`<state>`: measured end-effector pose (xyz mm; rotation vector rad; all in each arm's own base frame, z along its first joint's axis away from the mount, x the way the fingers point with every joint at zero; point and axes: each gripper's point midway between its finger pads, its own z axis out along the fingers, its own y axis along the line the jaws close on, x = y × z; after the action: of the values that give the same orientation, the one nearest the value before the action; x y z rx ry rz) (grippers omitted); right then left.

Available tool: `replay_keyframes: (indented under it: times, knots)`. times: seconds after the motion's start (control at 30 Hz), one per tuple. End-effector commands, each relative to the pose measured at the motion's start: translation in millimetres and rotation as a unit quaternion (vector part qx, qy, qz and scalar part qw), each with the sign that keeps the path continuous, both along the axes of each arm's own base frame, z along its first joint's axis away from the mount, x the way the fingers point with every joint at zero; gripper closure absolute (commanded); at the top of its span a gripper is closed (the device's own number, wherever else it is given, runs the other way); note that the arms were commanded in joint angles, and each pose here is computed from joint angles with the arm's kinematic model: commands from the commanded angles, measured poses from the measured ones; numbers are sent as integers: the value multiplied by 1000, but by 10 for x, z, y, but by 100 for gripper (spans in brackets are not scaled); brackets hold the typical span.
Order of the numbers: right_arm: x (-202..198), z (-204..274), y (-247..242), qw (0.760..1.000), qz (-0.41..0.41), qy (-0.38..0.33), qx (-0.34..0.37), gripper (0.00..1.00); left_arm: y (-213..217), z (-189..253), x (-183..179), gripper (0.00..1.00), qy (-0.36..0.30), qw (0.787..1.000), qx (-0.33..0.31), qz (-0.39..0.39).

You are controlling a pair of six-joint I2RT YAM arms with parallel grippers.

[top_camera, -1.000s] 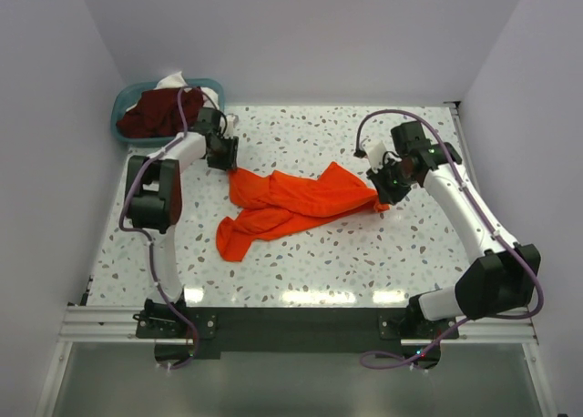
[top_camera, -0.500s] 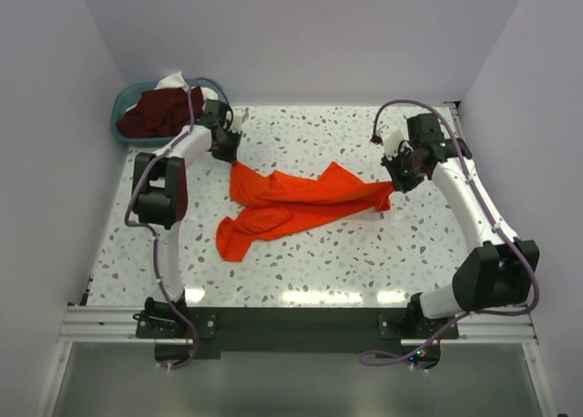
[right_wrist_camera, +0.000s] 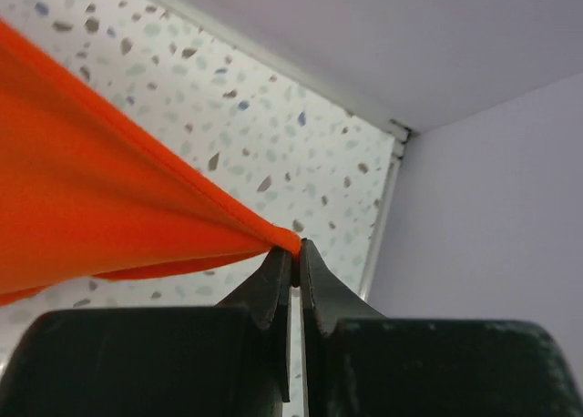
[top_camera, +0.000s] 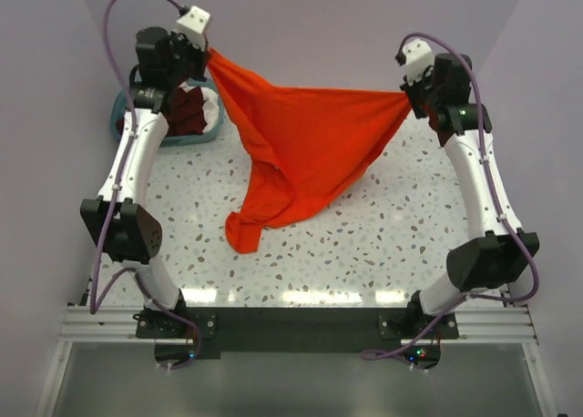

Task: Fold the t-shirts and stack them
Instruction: Flatten the tshirt out

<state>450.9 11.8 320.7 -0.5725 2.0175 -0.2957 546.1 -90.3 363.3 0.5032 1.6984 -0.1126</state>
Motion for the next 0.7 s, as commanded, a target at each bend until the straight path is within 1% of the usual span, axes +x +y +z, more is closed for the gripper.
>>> replay_keyframes:
  times: [0.0,0.03,0.07,0.1,0.13,0.17,0.27,0.33,0.37,0.4,0.47,0.53,0.57,0.6,0.63,0.67]
  knots:
    - [241,1112,-271,984,-59,-169,-10,100,276,971,-13,100,-133,990,-42,2]
    - [252,1274,-324,979,-68,-191,-10,100,302,1208,-52,100,-167,985,-47,1]
    - [241,1415,-347,975,-72,-209,-12,100,312,1371,-117,100,-188,981,-50,-3]
    - [206,1669,-381,967,-80,-242,-12,100,332,1502,-171,100,-206,977,-54,-7]
    - [181,1782,-388,963,-80,-256,-13,100,326,1641,-224,100,-228,972,-56,-10]
    - [132,1951,-394,958,-80,-275,-15,100,448,1850,-318,100,-259,964,-55,0]
    - [-14,2242,-406,946,-77,-313,-21,100,473,2124,-520,100,-295,954,-56,-4]
    - [-140,2400,-434,939,-82,-333,-24,100,452,2172,-616,100,-304,951,-60,-13]
    - [-182,2445,-438,937,-81,-338,-29,100,442,2274,-736,100,-316,947,-60,-15]
    - [-210,2452,-445,936,-82,-340,-30,100,442,2244,-757,100,-314,947,-65,-14]
    - [-317,2529,-463,931,-84,-353,-33,100,451,2382,-918,100,-333,941,-65,-11]
    - [-401,2598,-488,926,-91,-364,-32,100,472,2396,-984,100,-338,939,-62,-5]
    - [-489,2655,-505,922,-96,-373,-31,100,476,2503,-1130,100,-353,934,-59,-3]
    - [-545,2706,-515,919,-98,-380,-29,100,486,2466,-1160,100,-353,934,-52,0]
    - [-601,2742,-536,916,-104,-386,-28,100,479,2596,-1351,100,-372,927,-47,-1]
    - [-733,2811,-555,911,-108,-397,-24,100,495,2542,-1379,100,-370,928,-43,3]
